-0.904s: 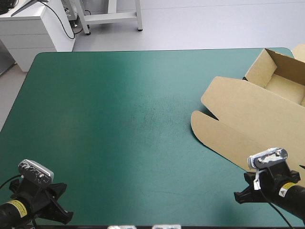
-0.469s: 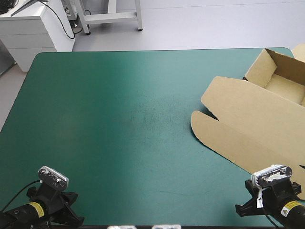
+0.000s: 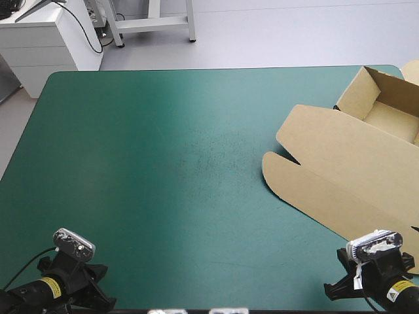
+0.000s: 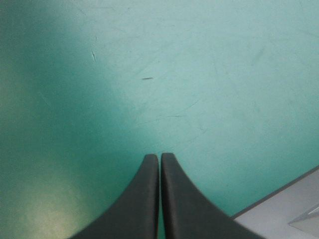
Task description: Fold the box
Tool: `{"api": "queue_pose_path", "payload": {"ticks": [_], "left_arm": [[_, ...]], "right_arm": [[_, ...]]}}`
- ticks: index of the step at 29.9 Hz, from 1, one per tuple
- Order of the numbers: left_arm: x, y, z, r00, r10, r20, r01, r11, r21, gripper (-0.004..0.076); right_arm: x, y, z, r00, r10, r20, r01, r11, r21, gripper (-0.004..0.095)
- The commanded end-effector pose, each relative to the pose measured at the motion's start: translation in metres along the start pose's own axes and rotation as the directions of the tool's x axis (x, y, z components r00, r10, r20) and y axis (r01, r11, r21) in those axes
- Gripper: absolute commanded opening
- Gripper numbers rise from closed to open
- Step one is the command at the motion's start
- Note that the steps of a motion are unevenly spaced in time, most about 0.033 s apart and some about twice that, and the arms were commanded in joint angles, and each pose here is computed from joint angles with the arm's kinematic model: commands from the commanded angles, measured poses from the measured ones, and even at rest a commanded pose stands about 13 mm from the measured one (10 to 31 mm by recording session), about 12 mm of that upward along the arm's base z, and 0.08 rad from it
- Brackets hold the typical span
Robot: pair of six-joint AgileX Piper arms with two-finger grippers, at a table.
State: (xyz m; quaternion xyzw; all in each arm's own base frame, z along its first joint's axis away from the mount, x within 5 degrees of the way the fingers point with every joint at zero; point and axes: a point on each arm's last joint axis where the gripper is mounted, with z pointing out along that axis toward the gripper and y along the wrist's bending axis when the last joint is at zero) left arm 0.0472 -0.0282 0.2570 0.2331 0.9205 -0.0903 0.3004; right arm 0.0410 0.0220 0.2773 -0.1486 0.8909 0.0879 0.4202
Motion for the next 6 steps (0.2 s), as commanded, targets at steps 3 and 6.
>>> {"api": "queue_pose_path", "payload": {"ticks": [3, 6], "left_arm": [[-0.0097, -0.0014, -0.0047, 0.998, -0.007, 0.065, 0.006, 1.000, 0.015, -0.0008], [-0.0097, -0.0014, -0.0047, 0.998, -0.007, 0.065, 0.006, 1.000, 0.015, -0.0008]], "right_arm": [[-0.0120, -0.0002, -0.0045, 0.997, 0.001, 0.080, -0.001, 1.000, 0.005, -0.0002], [-0.0120, -0.0002, -0.0045, 0.997, 0.001, 0.080, -0.001, 1.000, 0.005, -0.0002]]}}
